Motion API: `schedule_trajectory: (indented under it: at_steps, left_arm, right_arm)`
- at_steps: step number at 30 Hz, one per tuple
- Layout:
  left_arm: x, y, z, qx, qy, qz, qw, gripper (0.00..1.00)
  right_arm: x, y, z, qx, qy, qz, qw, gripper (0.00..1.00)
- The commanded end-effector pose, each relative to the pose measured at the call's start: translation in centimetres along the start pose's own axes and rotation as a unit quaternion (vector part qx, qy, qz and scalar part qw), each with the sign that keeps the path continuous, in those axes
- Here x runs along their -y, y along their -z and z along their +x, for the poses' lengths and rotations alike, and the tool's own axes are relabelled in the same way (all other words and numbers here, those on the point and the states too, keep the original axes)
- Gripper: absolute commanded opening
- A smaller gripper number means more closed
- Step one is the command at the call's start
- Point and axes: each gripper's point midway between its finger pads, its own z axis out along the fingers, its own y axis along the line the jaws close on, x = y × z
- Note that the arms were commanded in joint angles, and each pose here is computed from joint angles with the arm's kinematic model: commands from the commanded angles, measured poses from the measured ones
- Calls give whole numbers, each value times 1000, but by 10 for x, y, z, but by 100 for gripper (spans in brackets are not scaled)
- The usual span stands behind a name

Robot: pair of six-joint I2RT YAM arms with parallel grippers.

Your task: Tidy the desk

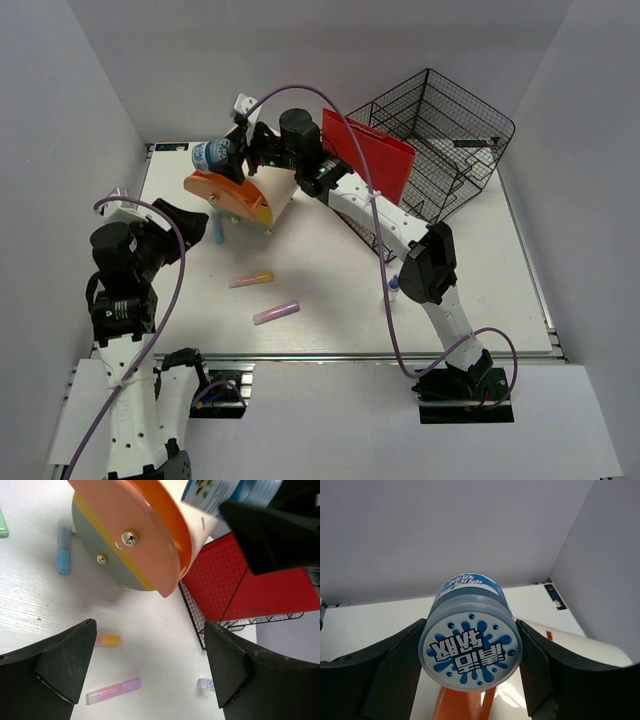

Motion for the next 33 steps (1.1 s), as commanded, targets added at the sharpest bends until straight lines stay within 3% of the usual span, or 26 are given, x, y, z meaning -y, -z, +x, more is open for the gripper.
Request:
schedule_trajectory:
  at_steps: [1,16,28,33]
  left_arm:
    - [-6,-2,5,-1,4,-7,1000,98]
    - [-6,5,1,13,1,-13,1000,98]
    - [-8,1,6,9,4,-10,1000,98]
    - [-8,2,5,9,3,-11,1000,98]
  right_arm:
    - [14,-8,-35,68,58,43,995,0]
    - [16,-29,14,43,78,72,993,0]
    - [16,-26,25,19,70,79,994,0]
    - [12,-24,23,15,72,78,994,25]
